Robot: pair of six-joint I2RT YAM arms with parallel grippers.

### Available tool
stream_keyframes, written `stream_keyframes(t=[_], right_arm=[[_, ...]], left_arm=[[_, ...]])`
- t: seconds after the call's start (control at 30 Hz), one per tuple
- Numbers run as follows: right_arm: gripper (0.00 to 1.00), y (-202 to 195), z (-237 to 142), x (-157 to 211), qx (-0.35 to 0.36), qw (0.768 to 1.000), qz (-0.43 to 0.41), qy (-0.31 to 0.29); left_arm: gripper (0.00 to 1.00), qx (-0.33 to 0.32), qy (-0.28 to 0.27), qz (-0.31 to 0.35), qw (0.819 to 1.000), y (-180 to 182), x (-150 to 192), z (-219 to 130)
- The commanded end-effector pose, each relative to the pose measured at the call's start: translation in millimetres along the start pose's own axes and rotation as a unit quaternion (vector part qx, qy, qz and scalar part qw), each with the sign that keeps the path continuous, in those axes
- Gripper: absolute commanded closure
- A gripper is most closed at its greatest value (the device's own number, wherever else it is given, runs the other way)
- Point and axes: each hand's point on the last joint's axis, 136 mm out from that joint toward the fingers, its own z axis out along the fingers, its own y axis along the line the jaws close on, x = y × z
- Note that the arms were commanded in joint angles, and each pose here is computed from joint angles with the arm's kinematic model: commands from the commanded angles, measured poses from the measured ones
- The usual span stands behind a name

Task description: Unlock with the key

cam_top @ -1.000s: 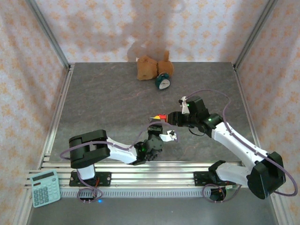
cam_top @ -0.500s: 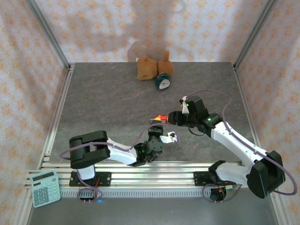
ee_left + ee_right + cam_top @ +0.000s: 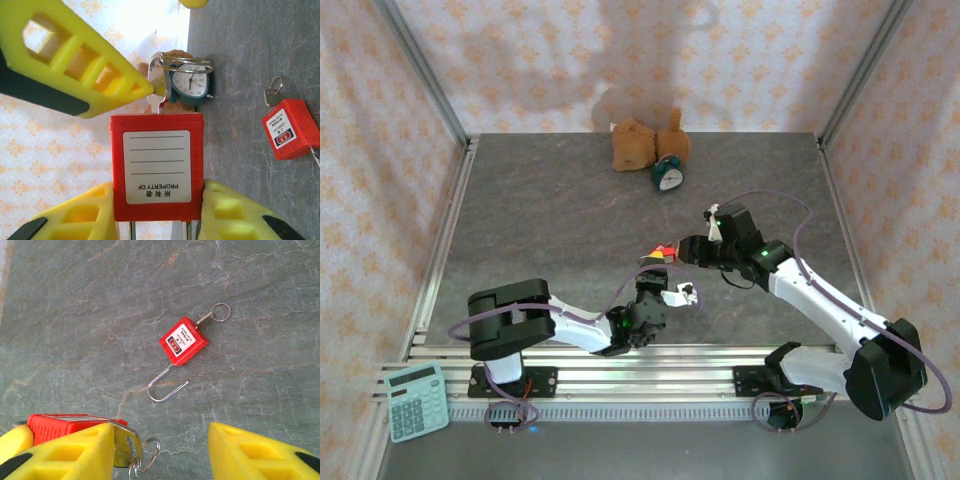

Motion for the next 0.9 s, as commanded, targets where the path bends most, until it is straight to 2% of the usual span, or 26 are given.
stream_keyframes(t=[0.0,0.3,0.87], right_arm=[[0.50,6.3,-10.9,-14.4,-0.003,1.000,0.004,-0.026],[0.49,14.4,-28.4,-23.6,-0.009,0.999,-0.004,-0.046],[0.50,-2.8,-8.4,-11.5,0.021,1.000,-0.005,-0.017]], left_arm=[[0.89,-0.020,0.004,-0.035,0.999,9.1,-1.1,-4.6],[0.90,-0.019,0.006,-0.032,0.999,7.1,0.2,-4.3],[0.91,-0.024,0.005,-0.033,0.999,10.9,-0.9,-5.7]])
